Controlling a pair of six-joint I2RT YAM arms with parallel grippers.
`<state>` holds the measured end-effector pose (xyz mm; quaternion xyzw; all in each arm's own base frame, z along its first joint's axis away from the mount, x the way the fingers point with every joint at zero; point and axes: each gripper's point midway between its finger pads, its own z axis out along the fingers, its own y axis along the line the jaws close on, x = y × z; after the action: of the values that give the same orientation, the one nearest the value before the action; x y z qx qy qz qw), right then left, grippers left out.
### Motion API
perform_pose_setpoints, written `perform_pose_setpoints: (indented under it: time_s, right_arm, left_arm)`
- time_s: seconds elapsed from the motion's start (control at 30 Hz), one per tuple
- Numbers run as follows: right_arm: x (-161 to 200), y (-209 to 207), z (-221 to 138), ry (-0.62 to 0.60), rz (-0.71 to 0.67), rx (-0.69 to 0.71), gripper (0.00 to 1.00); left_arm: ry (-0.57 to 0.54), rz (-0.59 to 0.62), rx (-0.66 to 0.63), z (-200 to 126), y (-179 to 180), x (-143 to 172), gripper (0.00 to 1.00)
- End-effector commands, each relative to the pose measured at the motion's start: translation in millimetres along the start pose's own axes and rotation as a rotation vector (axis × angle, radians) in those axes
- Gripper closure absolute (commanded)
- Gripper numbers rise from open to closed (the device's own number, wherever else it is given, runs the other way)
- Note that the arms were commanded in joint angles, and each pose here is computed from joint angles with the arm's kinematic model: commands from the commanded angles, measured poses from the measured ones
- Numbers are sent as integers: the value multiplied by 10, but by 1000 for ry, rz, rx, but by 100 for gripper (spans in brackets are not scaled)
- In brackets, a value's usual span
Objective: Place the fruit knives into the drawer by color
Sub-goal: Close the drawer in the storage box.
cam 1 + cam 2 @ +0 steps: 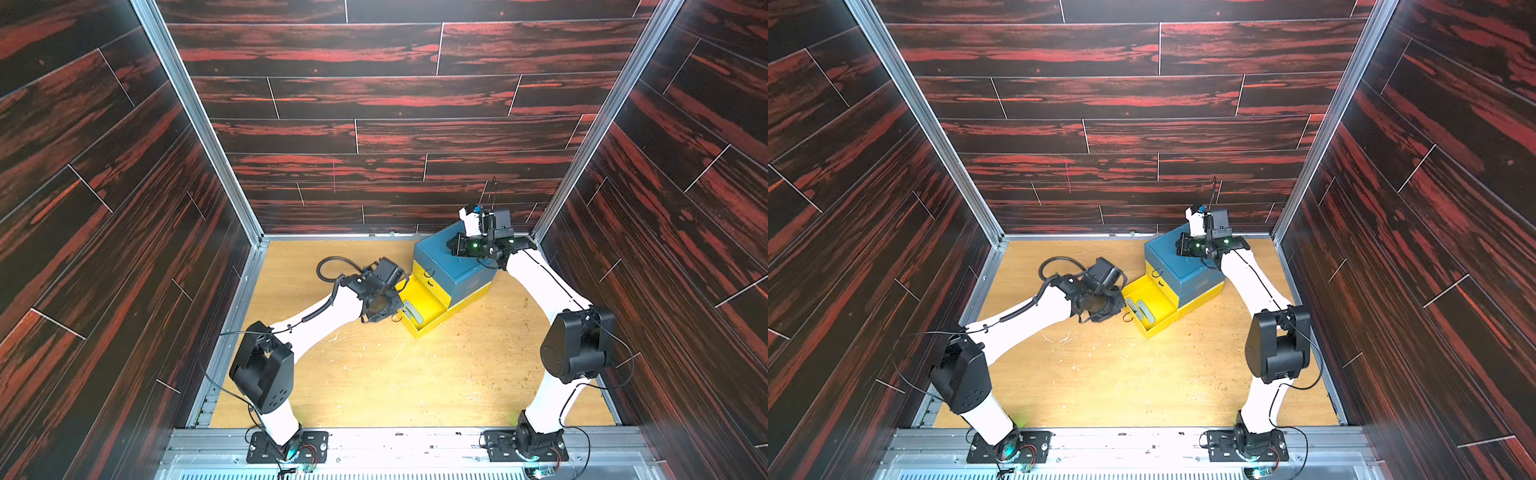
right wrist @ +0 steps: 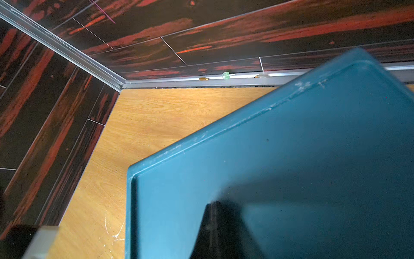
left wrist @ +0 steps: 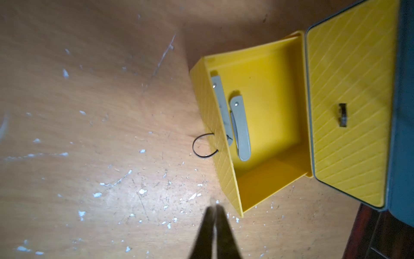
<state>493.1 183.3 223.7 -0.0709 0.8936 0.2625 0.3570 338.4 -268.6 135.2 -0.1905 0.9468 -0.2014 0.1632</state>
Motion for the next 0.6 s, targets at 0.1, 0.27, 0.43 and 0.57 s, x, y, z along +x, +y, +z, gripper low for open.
perform_pose_setpoints:
  time_s: [0.1,0.27,0.43,0.57]
  right_arm:
    - [1646,-743,172,546,190,270,100]
    - [1664,-752,184,549,195,269,100]
    - [1675,-750,195,551,196,266,100]
    - [1682,-754,196,554,197,266,100]
  left_arm:
    - [61,-112,94,341,-16,50,100]
    - [100,-123,71,580,37,107,100]
    - [114,-118,51,675,55,120,100]
    - [128,-117,54,748,23,127,100]
